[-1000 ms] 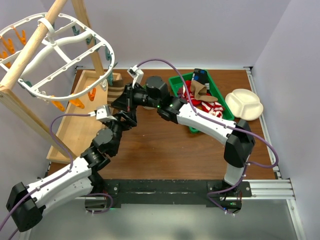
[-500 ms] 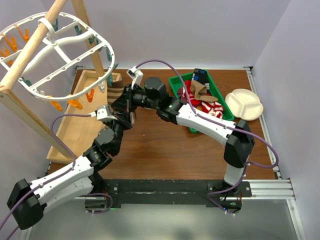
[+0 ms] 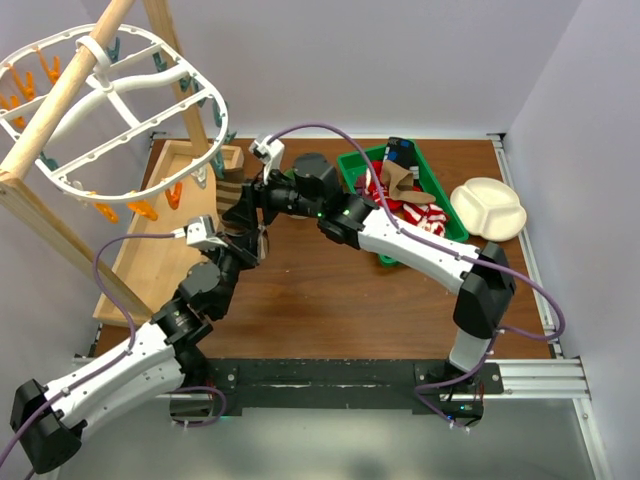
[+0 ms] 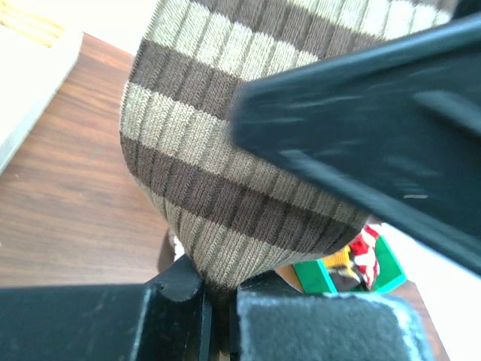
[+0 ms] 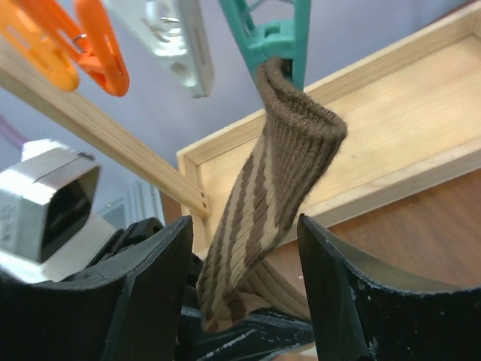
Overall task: Remove the socks clipped to the hanger
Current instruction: Remove the sock from the hanger.
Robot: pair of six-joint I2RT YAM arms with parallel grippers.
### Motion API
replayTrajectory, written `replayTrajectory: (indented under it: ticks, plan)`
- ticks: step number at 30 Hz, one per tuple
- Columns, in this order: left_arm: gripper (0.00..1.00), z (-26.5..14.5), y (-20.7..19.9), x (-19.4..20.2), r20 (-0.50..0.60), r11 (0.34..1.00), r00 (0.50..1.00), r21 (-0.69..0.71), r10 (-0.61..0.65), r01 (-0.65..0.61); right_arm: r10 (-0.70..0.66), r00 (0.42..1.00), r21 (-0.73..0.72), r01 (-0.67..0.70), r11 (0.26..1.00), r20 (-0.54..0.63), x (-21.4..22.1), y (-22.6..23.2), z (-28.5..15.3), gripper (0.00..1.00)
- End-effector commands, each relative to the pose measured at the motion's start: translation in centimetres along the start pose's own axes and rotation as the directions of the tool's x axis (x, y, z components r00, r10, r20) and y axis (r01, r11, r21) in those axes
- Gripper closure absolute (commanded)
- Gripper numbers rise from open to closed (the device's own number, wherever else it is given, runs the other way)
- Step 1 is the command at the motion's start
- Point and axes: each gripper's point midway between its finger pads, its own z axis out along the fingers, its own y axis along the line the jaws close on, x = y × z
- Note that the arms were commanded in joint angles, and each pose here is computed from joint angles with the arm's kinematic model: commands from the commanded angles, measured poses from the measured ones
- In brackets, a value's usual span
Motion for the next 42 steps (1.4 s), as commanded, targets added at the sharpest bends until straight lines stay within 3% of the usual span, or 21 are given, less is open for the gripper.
replayTrajectory:
  ticks: [1, 6, 11, 35, 42]
  plan:
    - [1.0, -0.6, -0.5, 0.4, -0.053, 0.999, 0.998, 0.02, -0.029, 0.03, -0.163, 0.978, -0.045, 0.17, 0.984, 0.128, -5.2, 1.3, -3.4, 0.37]
    - [1.0, -0.8, -0.4, 0.2, -0.06, 0.999, 0.998, 0.014, -0.031, 0.032, -0.162, 0.966, -0.122, 0.189, 0.974, 0.204, -7.3, 1.4, -4.6, 0.37]
    - [1.0, -0.8, -0.6, -0.1, -0.053, 1.0, 0.998, 0.016, -0.024, 0.025, -0.187, 0.953, -0.108, 0.218, 0.97, 0.236, -9.3, 1.7, -3.9, 0.37]
    - [1.0, -0.6, -0.8, 0.1, -0.06, 1.0, 0.998, 0.023, -0.006, 0.007, -0.211, 0.938, -0.077, 0.24, 0.968, 0.275, -10.4, 2.8, 0.6, 0.39]
    - [1.0, -0.7, -0.8, -0.1, -0.059, 1.0, 0.998, 0.024, -0.002, 0.003, -0.185, 0.93, -0.068, 0.217, 0.974, 0.319, -11.3, 2.7, 1.0, 0.44]
